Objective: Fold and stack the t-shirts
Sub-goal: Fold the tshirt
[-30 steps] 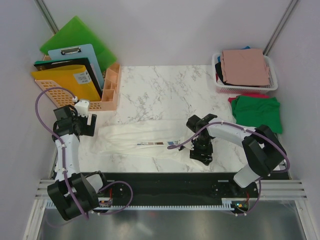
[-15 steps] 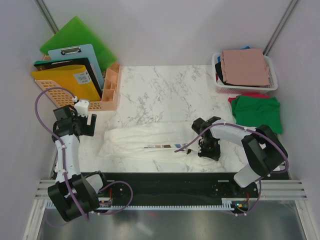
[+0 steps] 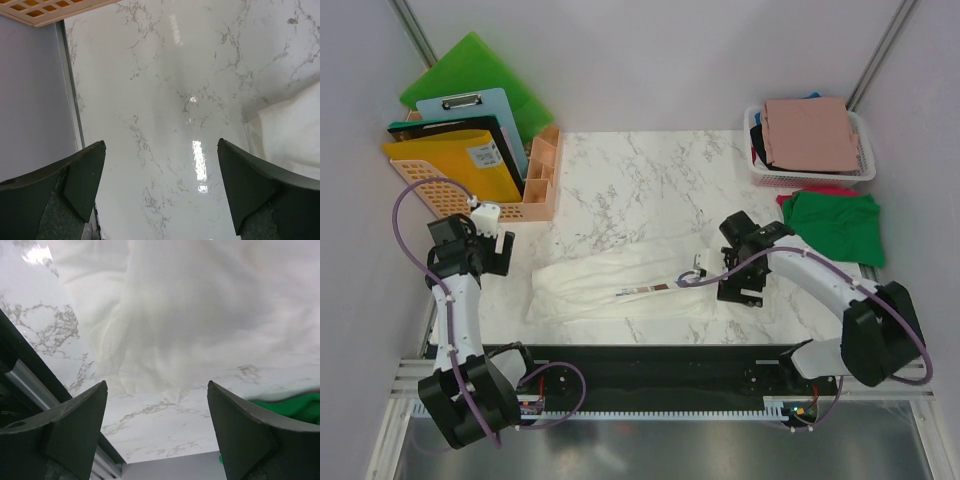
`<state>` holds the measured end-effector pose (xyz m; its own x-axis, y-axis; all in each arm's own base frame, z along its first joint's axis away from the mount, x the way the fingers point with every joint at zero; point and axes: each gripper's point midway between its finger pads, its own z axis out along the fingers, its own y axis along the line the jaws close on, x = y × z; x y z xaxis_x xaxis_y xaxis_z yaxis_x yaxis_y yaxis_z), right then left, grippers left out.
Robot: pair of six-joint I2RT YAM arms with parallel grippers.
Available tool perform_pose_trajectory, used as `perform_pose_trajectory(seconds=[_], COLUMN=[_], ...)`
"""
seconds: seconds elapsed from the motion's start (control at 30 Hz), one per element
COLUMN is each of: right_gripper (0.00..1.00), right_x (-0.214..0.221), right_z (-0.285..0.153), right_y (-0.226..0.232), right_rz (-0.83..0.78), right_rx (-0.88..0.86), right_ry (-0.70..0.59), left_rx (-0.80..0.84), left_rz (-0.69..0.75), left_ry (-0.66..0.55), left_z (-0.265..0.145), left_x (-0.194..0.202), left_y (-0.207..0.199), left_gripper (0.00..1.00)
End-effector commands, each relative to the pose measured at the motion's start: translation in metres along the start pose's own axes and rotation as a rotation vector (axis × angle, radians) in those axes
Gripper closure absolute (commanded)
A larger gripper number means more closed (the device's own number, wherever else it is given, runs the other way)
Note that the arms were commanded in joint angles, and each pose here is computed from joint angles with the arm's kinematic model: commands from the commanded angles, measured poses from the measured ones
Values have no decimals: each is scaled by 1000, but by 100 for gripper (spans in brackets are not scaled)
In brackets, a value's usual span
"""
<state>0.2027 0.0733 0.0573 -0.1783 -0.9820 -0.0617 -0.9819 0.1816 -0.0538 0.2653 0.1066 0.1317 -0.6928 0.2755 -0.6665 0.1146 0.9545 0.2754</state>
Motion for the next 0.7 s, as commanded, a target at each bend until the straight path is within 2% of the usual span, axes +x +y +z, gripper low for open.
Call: perform_pose_trajectory(seconds=[0.0,0.13,0.2,0.27,0.37,0.4,0.5,0.67], right_gripper=[11,8,4,2,2,2,2,2], right_x=[-41,-52,-56,-67,-80,-82,-83,-75], right_z=[-52,-105,-119,-117,-94,-79,-45,-14], right_y=[-9,-17,-15,-5,3,3,-10,-36], right_rz=[34,68,85,112,164,171,202,236], right_rx=[85,232,262,210,101,59,52,117], right_ry=[-248,-394,-454,-521,-534,-498,-433,-362], left_rx=[-12,-13,-14,3,9,7,-8,-43], left_rz=[68,68,56,43,36,43,66,141], left_ry=[-6,-13,-43,-71,-78,-78,-68,-44], left_z=[3,4,1,-1,-4,-4,-5,-9], left_x=[3,4,-2,-7,-12,-13,-9,6], left_y=[3,2,1,-3,-4,-5,-3,-2], left_gripper=[0,0,0,0,0,0,0,0])
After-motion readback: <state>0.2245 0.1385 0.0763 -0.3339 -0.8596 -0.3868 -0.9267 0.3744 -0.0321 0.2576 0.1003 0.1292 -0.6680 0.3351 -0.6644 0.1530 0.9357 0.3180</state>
